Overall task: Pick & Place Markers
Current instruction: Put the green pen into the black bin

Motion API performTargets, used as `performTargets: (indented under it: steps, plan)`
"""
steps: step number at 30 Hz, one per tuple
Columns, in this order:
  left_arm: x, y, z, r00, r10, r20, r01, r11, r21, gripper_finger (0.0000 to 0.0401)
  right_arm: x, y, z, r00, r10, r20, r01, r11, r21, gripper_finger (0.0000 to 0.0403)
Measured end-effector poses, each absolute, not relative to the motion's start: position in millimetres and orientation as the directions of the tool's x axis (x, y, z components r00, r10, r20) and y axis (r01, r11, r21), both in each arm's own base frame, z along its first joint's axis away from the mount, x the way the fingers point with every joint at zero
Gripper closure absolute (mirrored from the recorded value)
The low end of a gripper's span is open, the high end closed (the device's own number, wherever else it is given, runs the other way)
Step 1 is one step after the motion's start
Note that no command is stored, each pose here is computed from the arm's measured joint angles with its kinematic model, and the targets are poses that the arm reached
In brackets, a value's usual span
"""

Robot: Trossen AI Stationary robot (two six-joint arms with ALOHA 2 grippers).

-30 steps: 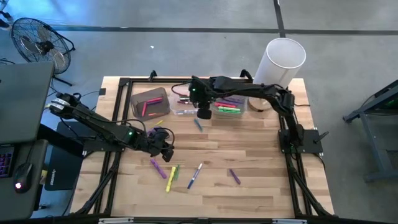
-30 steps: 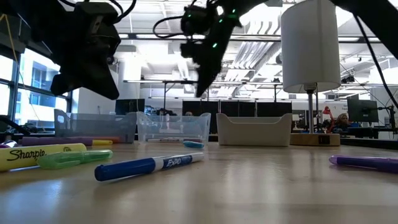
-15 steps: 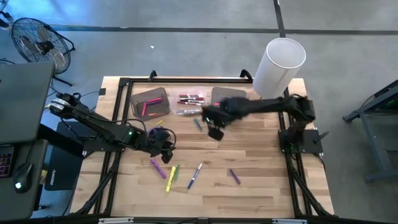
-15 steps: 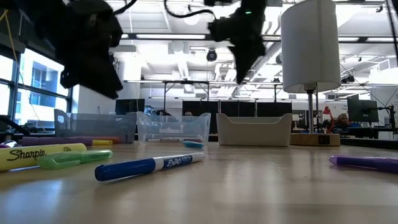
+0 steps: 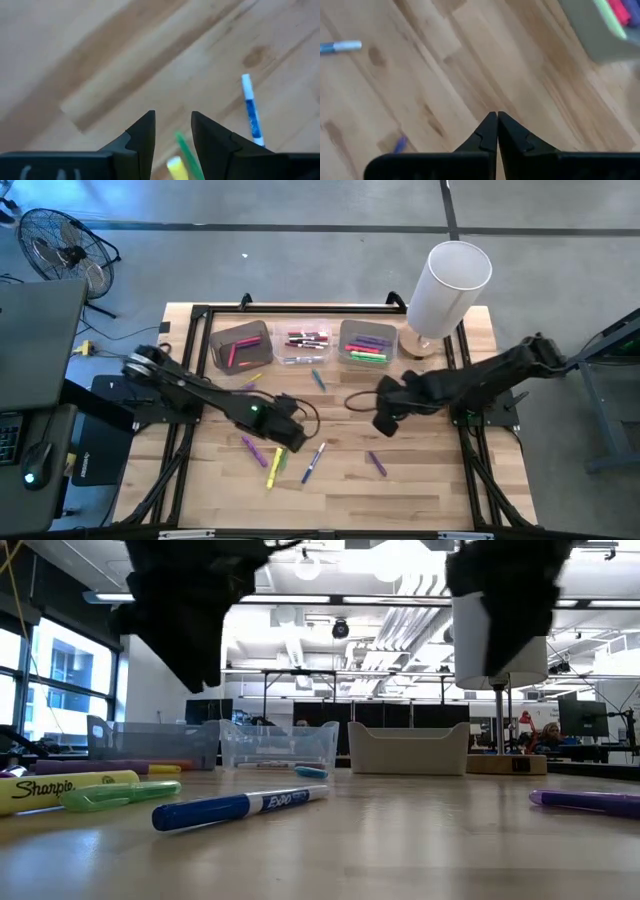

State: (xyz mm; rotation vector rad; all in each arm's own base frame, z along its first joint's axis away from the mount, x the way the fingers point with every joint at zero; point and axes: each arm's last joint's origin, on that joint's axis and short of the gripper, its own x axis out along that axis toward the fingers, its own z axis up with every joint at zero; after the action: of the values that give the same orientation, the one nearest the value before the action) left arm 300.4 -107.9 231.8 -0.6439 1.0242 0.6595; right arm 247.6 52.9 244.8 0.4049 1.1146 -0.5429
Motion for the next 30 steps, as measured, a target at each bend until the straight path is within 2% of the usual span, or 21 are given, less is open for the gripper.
performTargets:
  steps: [7,9,11,16,22,30]
  plan:
    - [346,-131,212,0.278,0.032,-0.96,-0.825,0.521,-0.221,0.0279,211,69,240,0.372,-0.159,-0.914,0.537,0.84,0.072,0.0402]
    - [349,-136,203,0.221,0.022,-0.975,-0.852,0.49,-0.182,0.0279,205,72,238,0.381,-0.149,-0.912,0.517,0.853,0.077,0.0402]
    - [356,-143,199,0.225,-0.007,-0.974,-0.866,0.457,-0.203,0.0279,200,76,235,0.38,-0.143,-0.914,0.498,0.864,0.072,0.0401]
    - [352,-157,186,0.148,-0.056,-0.987,-0.899,0.408,-0.158,0.0279,196,83,232,0.381,-0.13,-0.916,0.461,0.885,0.066,0.0401]
    - [345,-169,180,0.102,-0.037,-0.994,-0.931,0.347,-0.109,0.0279,194,89,233,0.393,-0.119,-0.912,0.421,0.905,0.063,0.0402]
    - [345,-176,169,0.078,-0.03,-0.996,-0.934,0.346,-0.084,0.0279,194,92,233,0.415,-0.124,-0.901,0.41,0.91,0.063,0.0401]
